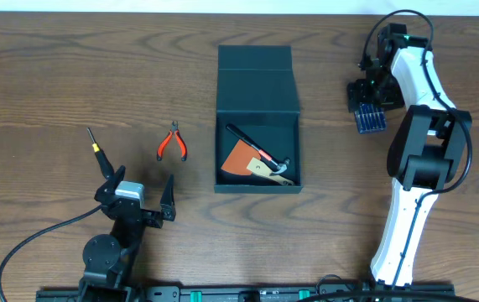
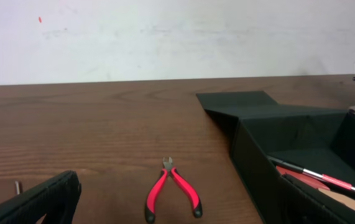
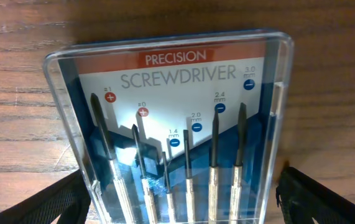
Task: Pack container
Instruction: 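Lower and close the right gripper on the screwdriver case's top edge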
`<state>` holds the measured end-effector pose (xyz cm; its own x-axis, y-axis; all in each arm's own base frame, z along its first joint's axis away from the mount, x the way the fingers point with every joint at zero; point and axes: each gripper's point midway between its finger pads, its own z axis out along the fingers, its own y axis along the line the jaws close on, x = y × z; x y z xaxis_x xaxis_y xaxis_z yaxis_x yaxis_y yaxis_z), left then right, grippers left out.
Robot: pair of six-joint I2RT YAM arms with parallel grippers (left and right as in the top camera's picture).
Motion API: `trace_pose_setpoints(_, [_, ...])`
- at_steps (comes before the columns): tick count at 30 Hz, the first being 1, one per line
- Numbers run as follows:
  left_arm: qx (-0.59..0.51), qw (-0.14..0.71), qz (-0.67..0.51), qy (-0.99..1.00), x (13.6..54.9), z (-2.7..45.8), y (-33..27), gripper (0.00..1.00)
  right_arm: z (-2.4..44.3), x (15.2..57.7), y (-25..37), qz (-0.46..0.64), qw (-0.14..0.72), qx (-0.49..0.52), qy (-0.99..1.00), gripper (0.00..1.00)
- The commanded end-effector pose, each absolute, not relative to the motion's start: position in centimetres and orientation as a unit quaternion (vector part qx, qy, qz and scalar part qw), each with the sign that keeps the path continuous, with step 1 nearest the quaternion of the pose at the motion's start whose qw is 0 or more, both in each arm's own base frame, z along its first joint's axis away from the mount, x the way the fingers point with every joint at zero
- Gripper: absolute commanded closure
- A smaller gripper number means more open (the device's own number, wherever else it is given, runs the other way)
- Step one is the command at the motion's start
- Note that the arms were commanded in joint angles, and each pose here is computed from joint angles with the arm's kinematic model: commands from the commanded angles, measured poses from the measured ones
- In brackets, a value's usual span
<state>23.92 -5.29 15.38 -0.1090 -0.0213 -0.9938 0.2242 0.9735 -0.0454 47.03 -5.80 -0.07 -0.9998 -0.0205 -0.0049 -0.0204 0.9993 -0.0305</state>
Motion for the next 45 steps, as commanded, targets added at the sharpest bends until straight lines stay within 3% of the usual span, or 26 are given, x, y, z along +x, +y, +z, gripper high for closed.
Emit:
trace_pose_setpoints(1, [0.077,0.645,-0.102,0.753,23.72,13.86,-5.78,0.01,-1.15,46.81,-5.33,-0.012,-0.011,-0.022,1.0,0.13])
trace_pose_setpoints(11, [0.077,0.645,-0.102,0.753,23.72,13.86,-5.78,0.01,-1.14,46.47,-5.26,-0.011,-0.018,-0.024,0.999,0.23])
trace_pose_setpoints(45, [0.077,0.645,-0.102,0.753,23.72,13.86,-5.78,0.01,-1.13,46.19,-5.22,-0.01,-0.024,-0.024,0.999,0.29])
